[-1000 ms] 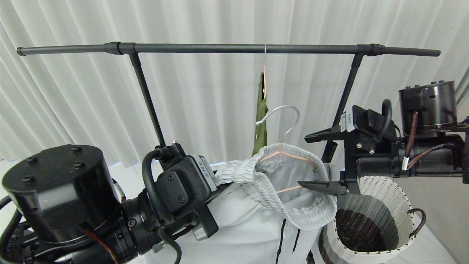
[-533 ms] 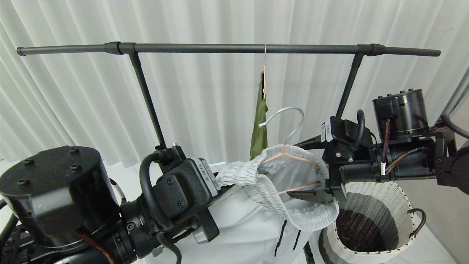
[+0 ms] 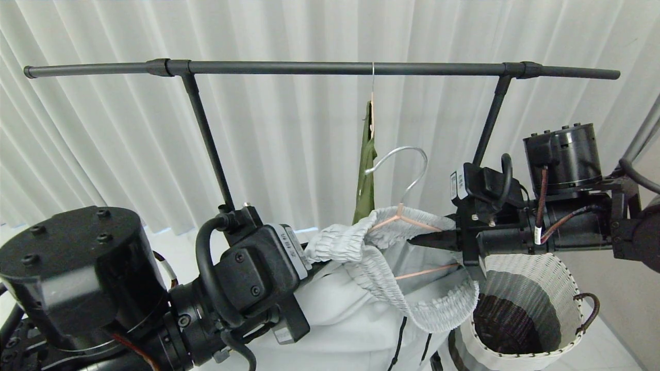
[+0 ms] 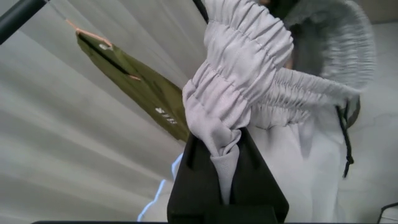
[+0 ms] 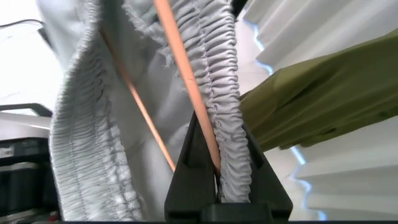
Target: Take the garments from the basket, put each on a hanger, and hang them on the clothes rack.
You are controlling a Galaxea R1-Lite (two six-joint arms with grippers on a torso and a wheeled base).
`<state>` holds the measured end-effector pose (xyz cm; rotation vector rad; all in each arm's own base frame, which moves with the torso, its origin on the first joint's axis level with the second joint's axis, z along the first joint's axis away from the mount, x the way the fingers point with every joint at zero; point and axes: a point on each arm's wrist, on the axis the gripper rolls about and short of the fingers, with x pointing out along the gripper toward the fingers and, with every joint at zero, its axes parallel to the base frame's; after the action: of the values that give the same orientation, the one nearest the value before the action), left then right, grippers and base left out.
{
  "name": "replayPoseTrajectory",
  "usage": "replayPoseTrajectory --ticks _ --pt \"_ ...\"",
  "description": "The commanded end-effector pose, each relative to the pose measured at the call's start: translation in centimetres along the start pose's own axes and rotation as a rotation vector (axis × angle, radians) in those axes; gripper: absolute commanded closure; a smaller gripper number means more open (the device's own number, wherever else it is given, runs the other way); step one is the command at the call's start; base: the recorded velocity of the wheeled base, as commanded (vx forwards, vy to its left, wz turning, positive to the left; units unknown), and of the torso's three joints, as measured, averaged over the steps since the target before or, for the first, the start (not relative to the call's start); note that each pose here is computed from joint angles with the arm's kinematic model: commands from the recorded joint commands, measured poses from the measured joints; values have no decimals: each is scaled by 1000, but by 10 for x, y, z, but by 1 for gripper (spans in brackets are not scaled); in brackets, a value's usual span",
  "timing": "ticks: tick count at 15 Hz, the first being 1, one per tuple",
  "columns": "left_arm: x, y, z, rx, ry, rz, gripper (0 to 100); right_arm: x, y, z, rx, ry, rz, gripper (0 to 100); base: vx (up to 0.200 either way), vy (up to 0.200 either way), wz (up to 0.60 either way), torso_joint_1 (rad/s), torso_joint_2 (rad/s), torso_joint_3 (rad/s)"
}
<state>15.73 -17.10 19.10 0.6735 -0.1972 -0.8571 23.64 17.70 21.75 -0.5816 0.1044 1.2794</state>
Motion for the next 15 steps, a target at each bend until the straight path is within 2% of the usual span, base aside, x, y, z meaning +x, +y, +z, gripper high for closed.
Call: replayPoseTrajectory --ticks 1,3,4,9,12,13,15 --pt "0 0 0 0 1 1 100 -4 -1 3 -25 -8 -13 100 0 0 0 0 0 0" --pt "0 0 0 0 1 4 100 -7 -2 5 -61 -16 -25 100 0 0 0 0 0 0" --pt "1 0 0 0 5 3 0 -11 -1 8 -90 -23 -33 100 0 0 0 0 0 0" --pt "-5 3 1 -11 0 23 0 -33 -4 16 -204 -44 -93 100 0 0 0 0 0 0" --pt "-14 2 0 -14 10 42 0 -48 -14 9 -223 -16 -159 100 0 0 0 0 0 0" --pt "-18 1 -1 -26 18 51 0 -51 -17 8 -223 -12 -179 100 0 0 0 0 0 0" --pt "-30 2 -8 -90 66 109 0 -57 -22 11 -237 -26 -225 100 0 0 0 0 0 0"
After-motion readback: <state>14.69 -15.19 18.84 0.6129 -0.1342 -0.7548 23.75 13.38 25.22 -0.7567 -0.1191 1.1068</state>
